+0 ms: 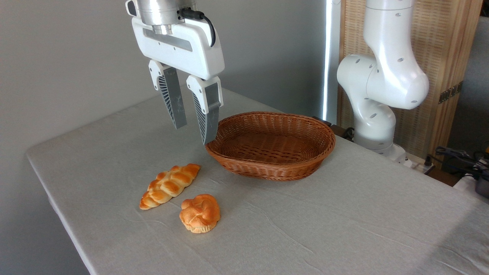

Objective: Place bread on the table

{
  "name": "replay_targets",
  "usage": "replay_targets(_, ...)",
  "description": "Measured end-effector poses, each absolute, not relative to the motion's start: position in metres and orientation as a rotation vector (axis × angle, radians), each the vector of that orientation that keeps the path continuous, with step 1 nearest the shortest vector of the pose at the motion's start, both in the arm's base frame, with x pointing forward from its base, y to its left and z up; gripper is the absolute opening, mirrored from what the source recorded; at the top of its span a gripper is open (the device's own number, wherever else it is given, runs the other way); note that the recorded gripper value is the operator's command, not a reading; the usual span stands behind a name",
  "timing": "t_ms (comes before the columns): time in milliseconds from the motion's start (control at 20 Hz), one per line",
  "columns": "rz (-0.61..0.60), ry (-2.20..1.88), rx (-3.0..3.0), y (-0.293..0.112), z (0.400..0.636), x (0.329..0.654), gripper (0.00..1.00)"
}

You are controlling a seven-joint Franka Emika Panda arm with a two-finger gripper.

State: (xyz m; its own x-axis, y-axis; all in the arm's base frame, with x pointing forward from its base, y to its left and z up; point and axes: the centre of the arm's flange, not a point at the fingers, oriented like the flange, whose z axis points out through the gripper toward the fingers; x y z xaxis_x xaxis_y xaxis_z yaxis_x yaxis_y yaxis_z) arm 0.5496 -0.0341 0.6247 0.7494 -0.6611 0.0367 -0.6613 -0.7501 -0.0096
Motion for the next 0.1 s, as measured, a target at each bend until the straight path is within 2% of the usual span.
replay_targets(100,0.059,-1.109,2.935,-0.0340,0.6246,0.5496,1.00)
